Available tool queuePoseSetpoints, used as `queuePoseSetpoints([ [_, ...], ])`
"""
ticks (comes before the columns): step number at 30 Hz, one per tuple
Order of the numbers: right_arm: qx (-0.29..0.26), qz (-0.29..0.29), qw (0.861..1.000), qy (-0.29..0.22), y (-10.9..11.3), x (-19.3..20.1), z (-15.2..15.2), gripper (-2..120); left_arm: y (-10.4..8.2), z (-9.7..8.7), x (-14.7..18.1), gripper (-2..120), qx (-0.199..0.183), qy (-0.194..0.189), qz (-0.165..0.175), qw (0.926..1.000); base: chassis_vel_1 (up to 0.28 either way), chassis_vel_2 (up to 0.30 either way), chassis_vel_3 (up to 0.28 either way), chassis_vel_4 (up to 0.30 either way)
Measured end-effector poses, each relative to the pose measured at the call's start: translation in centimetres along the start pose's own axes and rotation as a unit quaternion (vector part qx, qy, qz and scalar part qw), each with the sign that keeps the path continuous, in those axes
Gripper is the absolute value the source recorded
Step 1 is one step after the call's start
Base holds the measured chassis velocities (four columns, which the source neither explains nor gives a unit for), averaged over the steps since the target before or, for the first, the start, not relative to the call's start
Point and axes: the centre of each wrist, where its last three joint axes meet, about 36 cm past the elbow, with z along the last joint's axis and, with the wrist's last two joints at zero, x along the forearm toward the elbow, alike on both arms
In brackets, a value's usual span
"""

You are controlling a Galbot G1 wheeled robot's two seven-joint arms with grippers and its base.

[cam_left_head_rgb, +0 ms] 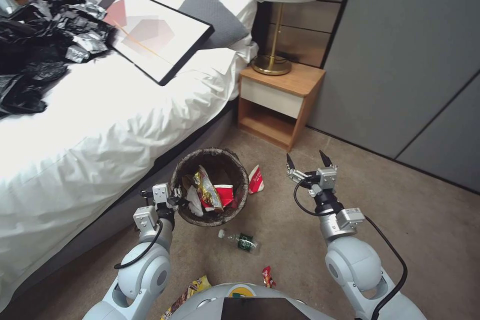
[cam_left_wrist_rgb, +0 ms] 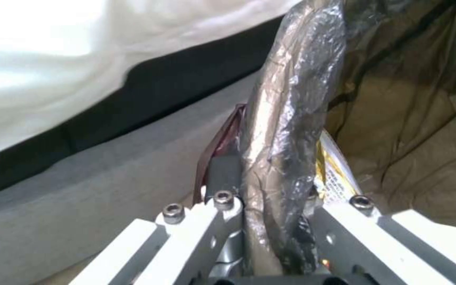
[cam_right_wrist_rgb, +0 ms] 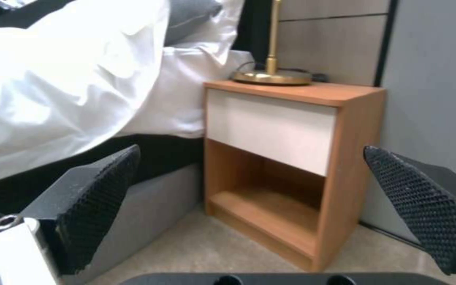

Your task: Pick up the trash bin, then pick up the garbage from the floor and place it into the trash bin.

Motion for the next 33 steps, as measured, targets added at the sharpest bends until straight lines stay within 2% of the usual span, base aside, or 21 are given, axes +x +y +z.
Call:
queuePoseSetpoints([
  [33, -0.010, 0.040, 0.999, 0.009, 0.51, -0.70, 0.81, 100, 0.16, 0.09, -0.40, 4, -0.003, -0.005, -0.010, 0.9999, 0.006, 0.006, 0.004, 0.005],
])
